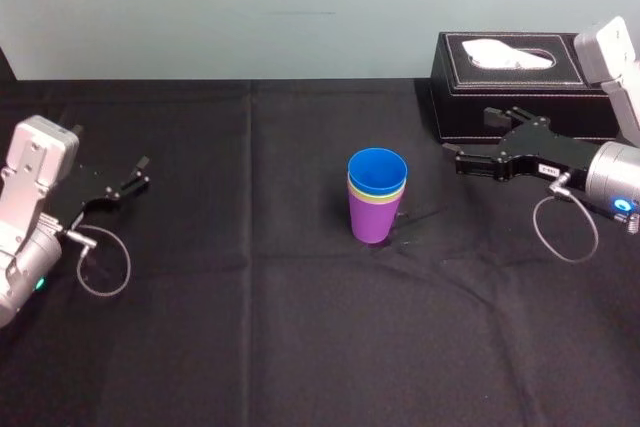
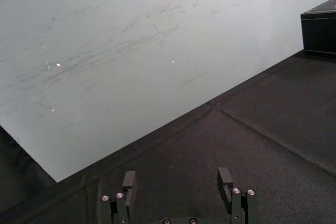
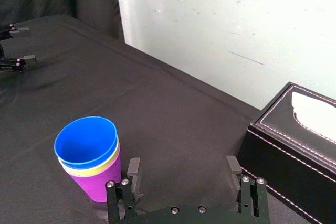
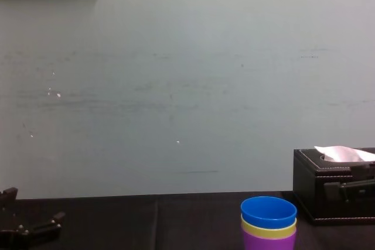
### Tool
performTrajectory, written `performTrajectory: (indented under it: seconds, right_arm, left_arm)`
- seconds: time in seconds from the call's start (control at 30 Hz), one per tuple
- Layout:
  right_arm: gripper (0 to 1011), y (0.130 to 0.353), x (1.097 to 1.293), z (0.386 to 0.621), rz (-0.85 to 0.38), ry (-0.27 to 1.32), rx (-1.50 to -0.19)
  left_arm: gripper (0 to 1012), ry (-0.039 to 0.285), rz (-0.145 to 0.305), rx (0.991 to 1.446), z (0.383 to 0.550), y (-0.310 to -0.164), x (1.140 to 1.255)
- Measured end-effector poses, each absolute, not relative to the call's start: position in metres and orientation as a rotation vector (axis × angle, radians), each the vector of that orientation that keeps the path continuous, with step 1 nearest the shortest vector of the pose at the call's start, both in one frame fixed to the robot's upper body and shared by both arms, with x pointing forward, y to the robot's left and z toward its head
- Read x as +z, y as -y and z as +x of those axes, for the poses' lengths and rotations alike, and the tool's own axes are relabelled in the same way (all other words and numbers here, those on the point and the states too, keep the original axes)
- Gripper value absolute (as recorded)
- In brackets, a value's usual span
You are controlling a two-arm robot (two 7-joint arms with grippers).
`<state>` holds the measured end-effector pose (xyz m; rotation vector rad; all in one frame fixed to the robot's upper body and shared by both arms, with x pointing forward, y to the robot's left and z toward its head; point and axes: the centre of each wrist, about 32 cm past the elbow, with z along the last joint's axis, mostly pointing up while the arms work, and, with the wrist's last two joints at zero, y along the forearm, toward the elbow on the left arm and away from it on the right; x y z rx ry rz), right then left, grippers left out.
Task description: Stack the three plastic cups sequentially using one hand.
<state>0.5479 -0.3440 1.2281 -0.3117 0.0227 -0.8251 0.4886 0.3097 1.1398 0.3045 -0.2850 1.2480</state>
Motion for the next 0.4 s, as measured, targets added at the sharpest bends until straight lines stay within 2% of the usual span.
performTrajectory:
  seconds: [0.4]
  right_arm:
    - [1004, 0.3433, 1.2289, 0.5480, -0.310, -0.021, -0.823]
  left_arm:
    - [1011, 0.285, 0.304, 1.248, 0.4886, -0.3097, 1.1398]
